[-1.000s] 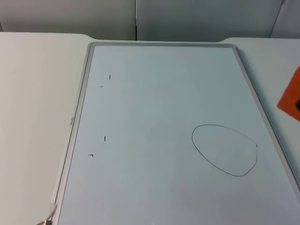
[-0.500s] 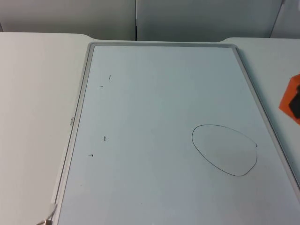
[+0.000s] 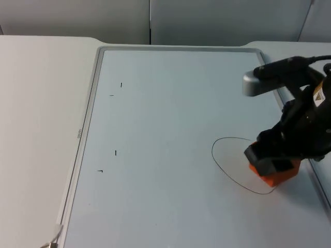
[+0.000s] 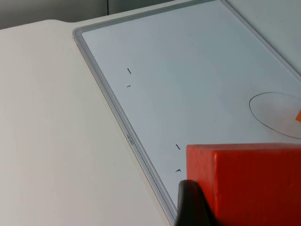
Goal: Pick up one cube with the left hand and another cube with the right hand. First place the cube in the right hand at the target position, then stack the cube in the left hand on top.
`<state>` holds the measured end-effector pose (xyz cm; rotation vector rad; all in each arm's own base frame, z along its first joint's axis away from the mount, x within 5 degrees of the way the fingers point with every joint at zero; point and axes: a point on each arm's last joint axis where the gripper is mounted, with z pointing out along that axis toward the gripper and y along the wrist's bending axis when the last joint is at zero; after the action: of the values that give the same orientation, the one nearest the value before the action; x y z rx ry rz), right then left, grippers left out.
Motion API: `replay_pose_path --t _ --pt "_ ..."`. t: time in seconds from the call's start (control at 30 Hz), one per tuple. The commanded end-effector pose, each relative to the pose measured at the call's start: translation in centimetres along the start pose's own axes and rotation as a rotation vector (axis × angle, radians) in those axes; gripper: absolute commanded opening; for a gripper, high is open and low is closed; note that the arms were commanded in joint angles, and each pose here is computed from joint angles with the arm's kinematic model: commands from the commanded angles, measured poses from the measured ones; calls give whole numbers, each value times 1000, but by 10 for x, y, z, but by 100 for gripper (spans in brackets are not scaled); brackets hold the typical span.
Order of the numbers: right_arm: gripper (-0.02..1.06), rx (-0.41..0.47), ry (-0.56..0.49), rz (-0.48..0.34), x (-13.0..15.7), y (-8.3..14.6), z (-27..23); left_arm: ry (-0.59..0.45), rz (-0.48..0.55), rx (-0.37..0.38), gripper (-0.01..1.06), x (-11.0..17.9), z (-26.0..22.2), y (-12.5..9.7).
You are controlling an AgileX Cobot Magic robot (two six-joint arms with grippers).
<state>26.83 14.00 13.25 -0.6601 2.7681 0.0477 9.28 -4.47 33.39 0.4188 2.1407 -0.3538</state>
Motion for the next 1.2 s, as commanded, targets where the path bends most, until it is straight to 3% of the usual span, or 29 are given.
replay_pose_path --t 0.0,0.23,0.53,0.93,1.0,1.1,1.13,1.17 --pt "0 -4 -10 6 -6 2 9 -13 -4 13 34 0 -1 -1" --pt "0 -6 -22 3 -19 4 20 -13 -4 13 34 0 -1 -1" --pt "0 -4 28 1 -14 4 32 -13 -4 13 34 0 -1 -1" --pt "1 -8 12 4 -15 4 34 11 -9 9 34 8 6 0" --pt "10 -7 14 3 -15 4 34 13 -6 5 34 9 7 0" --pt "40 -9 10 8 -15 5 34 10 -6 5 34 9 7 1" --pt "40 -9 10 8 -15 5 34 10 -6 5 34 9 7 1" --pt "54 -12 7 13 -15 5 33 8 -6 4 34 9 7 1"
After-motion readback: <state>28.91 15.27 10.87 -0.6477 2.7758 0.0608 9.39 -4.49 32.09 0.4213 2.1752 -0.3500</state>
